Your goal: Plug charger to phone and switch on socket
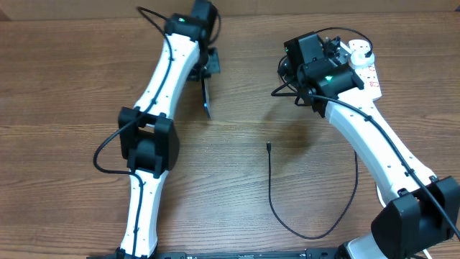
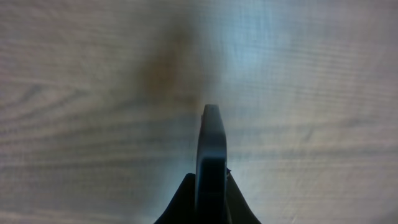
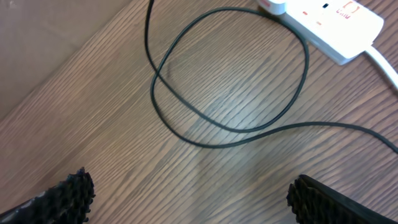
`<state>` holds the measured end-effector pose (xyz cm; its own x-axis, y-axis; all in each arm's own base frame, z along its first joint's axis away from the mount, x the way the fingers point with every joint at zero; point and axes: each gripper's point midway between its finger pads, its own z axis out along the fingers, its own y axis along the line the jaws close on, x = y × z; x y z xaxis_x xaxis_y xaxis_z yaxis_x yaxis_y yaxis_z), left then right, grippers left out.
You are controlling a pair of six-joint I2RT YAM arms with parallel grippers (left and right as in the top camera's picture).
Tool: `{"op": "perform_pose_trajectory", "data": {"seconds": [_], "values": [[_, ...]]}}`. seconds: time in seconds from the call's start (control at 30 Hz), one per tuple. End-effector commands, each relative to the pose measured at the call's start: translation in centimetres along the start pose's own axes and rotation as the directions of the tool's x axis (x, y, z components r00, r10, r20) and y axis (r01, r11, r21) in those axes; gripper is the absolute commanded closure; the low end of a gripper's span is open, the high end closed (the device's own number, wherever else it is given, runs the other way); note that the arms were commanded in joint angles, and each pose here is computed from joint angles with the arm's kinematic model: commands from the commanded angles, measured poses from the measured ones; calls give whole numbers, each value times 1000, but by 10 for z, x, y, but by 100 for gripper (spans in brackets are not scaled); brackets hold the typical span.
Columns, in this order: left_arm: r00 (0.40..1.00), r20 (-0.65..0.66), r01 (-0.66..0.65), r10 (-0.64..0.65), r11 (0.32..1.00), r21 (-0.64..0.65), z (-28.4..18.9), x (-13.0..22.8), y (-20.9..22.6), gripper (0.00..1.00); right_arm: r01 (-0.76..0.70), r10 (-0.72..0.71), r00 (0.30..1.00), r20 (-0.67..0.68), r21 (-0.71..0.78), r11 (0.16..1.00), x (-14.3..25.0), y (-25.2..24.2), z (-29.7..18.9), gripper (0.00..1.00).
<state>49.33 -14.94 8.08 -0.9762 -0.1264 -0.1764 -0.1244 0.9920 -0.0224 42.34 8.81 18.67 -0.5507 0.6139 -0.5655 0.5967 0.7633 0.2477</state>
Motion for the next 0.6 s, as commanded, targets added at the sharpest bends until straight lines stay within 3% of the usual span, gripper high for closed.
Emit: {"op": "perform_pose_trajectory", "data": {"seconds": [0.0,0.3,0.57], "values": [[993,-30,-112,110,992,-64,6,9,3,96,4,-4,1000,9,30,1000,-5,-9,6,0],[992,-44,-120,117,990,-69,13,13,0,96,-2,2,1000,-5,24,1000,-5,-10,8,0],[990,83,-105,111,992,-71,14,-17,-6,96,-1,1,1000,-9,23,1000,-4,-9,7,0]]}}
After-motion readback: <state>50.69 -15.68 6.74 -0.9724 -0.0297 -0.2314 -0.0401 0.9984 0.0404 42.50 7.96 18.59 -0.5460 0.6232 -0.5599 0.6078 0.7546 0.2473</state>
